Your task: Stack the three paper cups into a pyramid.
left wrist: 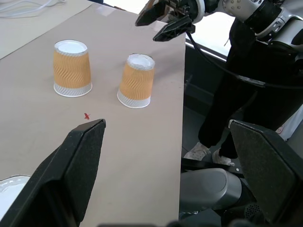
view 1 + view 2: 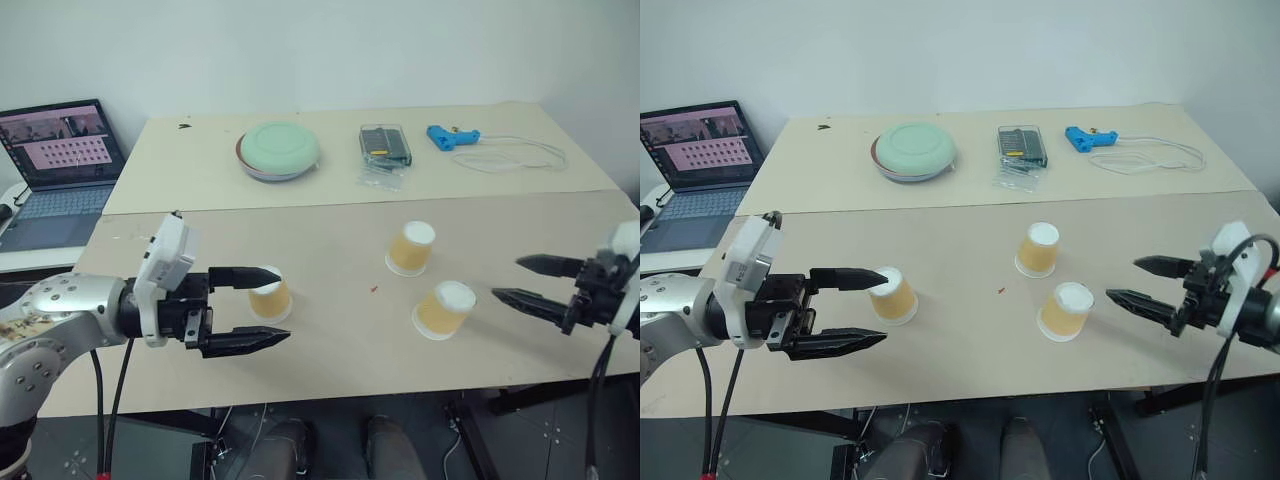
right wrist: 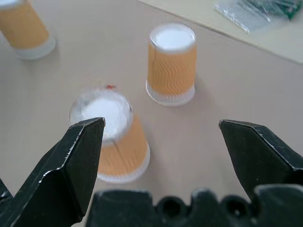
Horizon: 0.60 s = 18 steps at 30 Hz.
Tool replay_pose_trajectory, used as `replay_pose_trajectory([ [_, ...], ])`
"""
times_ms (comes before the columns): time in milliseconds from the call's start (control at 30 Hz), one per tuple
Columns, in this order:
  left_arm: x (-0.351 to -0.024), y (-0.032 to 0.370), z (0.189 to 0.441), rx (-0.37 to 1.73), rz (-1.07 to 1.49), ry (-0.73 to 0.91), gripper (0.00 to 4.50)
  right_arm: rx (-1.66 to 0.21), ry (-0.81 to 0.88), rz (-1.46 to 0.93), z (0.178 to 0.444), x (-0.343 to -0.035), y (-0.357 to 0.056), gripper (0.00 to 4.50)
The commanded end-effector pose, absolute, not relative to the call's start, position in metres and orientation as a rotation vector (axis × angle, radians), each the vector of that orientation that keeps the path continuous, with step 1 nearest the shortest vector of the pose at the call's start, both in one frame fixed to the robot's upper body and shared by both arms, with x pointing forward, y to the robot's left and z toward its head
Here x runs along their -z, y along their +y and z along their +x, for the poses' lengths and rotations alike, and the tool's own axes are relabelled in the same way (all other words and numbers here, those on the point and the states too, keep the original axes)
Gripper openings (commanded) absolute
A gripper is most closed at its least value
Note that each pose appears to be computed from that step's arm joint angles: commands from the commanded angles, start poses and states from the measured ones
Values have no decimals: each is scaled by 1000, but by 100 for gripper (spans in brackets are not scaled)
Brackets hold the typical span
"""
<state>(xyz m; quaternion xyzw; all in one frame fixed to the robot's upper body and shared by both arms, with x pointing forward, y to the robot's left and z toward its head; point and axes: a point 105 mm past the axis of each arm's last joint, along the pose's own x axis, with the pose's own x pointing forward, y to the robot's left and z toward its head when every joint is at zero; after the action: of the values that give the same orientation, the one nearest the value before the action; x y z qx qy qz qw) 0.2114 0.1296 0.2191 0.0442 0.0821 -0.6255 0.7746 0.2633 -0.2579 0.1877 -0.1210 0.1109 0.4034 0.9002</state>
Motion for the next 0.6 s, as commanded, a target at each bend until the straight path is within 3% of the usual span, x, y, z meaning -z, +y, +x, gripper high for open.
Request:
replay_pose_trajectory([
  [33, -228, 129, 211, 1349, 145, 135, 445, -918, 262, -273, 256, -179, -241, 450],
  [200, -230, 130, 209, 1345, 142, 138, 445, -963, 305, -288, 248, -170, -239, 450],
  [600, -237, 129, 211, 1325, 134, 119, 445, -982, 303, -353, 255, -161, -225, 450],
])
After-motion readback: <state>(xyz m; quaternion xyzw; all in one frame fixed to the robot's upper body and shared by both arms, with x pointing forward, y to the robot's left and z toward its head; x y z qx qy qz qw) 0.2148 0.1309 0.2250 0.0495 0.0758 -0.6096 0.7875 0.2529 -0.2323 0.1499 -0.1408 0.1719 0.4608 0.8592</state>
